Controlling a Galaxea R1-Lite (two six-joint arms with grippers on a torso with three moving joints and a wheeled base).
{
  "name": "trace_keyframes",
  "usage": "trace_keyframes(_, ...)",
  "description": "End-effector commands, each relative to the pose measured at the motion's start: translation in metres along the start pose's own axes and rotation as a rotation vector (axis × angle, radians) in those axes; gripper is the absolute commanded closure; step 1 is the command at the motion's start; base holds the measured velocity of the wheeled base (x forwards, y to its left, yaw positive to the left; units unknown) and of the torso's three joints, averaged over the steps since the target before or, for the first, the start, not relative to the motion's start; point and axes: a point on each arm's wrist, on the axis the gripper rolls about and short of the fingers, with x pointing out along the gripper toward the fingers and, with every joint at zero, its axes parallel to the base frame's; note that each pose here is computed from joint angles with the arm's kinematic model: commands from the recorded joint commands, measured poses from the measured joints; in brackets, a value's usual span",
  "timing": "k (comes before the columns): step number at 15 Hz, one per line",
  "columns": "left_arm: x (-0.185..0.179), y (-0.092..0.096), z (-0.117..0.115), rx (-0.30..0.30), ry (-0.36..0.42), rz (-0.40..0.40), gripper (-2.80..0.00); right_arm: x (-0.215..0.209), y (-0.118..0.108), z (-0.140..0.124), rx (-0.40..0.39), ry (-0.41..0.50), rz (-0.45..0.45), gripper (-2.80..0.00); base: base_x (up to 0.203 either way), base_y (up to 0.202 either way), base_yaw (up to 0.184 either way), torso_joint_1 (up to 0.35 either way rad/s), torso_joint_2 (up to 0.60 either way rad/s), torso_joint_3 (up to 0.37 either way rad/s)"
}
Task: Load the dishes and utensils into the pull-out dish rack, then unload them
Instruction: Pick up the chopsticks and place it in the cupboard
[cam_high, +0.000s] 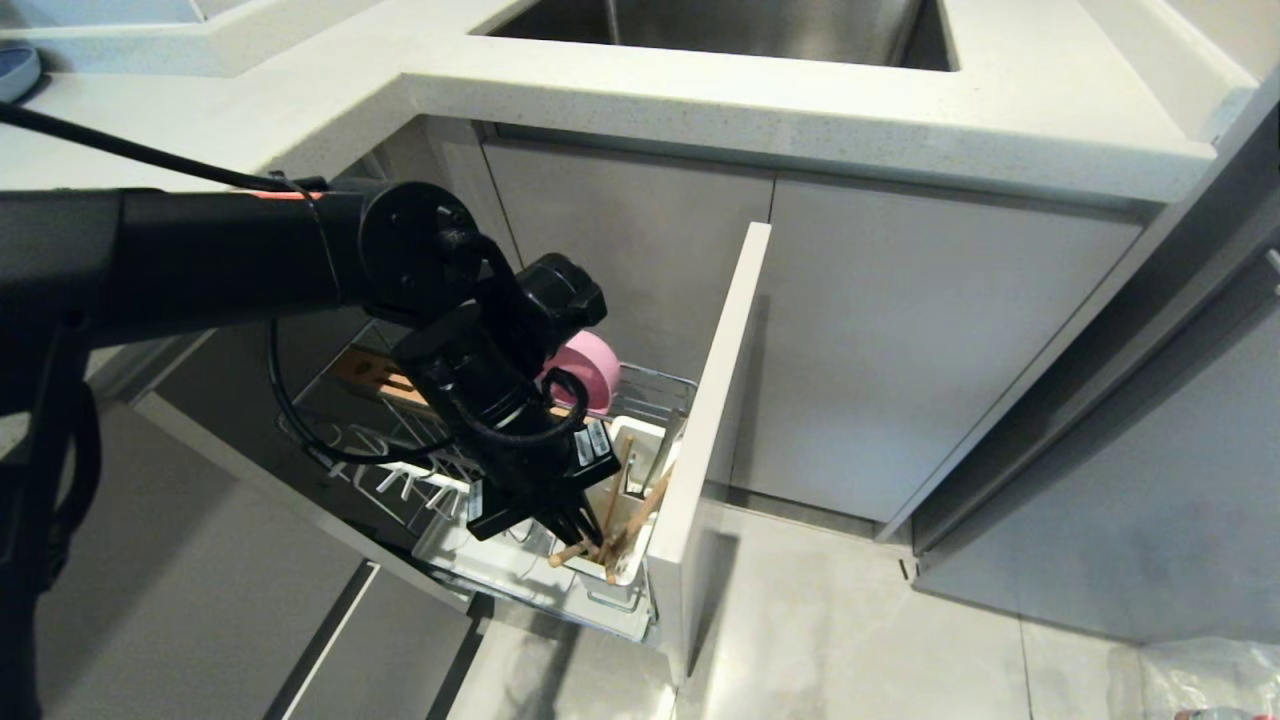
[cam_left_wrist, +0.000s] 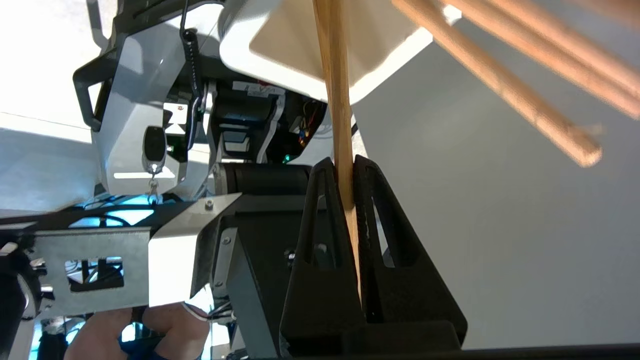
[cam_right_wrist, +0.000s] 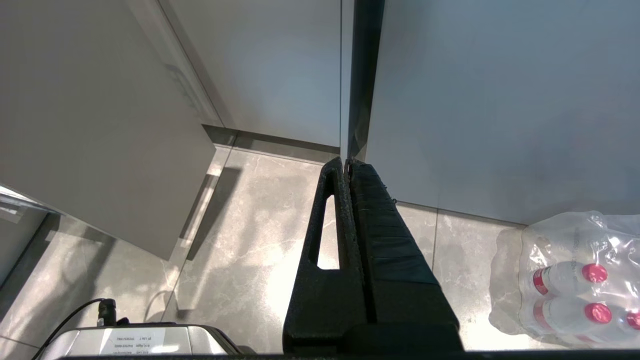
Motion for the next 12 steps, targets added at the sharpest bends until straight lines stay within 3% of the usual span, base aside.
trace_keyframes(1, 0.006, 0.001, 0.004, -0.014, 0.008, 0.011, 0.0, 0.0, 0.0, 0.0, -0.001, 0.001, 0.0, 0.0, 0.0, 0.0, 0.0, 0.0, 0.0, 0.0)
trace_keyframes(12, 0.023, 0.001, 0.015, -0.032, 0.021, 0.03, 0.0, 0.0, 0.0, 0.0, -0.001, 0.001, 0.0, 0.0, 0.0, 0.0, 0.0, 0.0, 0.0, 0.0)
